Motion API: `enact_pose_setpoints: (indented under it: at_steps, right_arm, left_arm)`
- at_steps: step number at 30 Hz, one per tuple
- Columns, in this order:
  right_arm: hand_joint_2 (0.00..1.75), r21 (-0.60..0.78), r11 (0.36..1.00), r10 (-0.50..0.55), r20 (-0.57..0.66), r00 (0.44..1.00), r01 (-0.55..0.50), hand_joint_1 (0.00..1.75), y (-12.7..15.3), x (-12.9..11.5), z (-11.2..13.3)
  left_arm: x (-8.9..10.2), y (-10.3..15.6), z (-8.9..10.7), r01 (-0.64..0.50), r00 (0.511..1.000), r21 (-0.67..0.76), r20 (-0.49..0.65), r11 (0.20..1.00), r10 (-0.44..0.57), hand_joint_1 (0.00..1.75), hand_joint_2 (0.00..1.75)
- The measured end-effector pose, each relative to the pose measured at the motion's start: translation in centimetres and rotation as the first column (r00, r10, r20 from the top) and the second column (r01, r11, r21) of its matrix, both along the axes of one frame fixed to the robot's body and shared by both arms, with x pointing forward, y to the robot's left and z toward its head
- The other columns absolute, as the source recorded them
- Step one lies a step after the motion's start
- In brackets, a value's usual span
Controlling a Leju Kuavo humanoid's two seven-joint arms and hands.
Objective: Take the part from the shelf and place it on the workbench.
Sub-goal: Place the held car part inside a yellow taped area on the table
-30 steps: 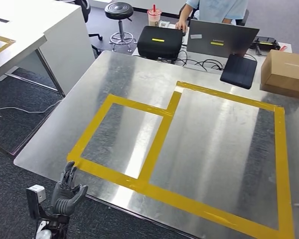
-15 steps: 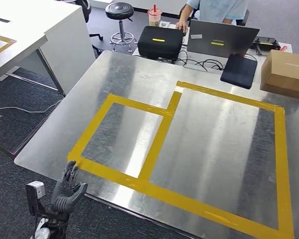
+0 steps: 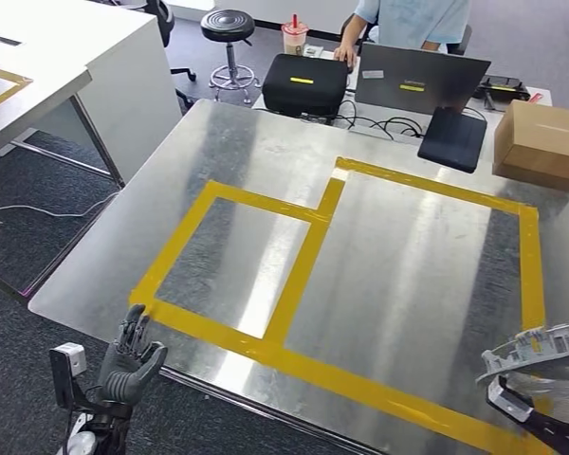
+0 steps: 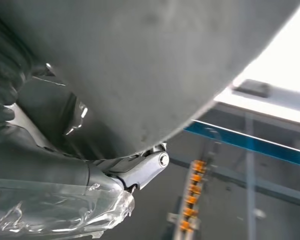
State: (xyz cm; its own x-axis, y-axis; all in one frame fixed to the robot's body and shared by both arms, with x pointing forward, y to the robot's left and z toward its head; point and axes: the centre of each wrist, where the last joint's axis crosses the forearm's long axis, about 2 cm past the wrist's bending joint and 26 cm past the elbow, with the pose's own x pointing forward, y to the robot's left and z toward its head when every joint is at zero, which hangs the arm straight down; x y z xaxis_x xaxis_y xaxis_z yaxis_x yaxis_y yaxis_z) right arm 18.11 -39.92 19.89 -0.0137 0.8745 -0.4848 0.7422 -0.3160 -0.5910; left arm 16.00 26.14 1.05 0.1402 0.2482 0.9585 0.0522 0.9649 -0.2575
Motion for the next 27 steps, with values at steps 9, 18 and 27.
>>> enact_pose_setpoints:
  at_steps: [9, 18, 27]
  right_arm:
    - [1.75, 0.166, 0.973, 0.164, -0.028, 0.986, -0.157, 1.34, 6.4, 1.0, -2.0]
    - [1.75, 0.222, 0.936, 0.295, -0.068, 0.953, -0.274, 1.34, 10.0, 0.7, -3.2]
    - [1.75, 0.175, 0.916, 0.384, -0.118, 0.916, -0.361, 1.34, 10.5, 0.0, -3.8]
  left_arm:
    - [1.7, -0.6, 0.6, 0.032, 0.999, 0.003, 0.029, 0.999, -0.032, 0.00, 1.75]
    - [2.6, -1.0, 1.0, 0.041, 0.998, 0.000, 0.054, 0.999, -0.041, 0.00, 1.75]
    - [2.7, -1.2, 0.9, 0.046, 0.998, 0.001, 0.049, 0.999, -0.046, 0.00, 1.75]
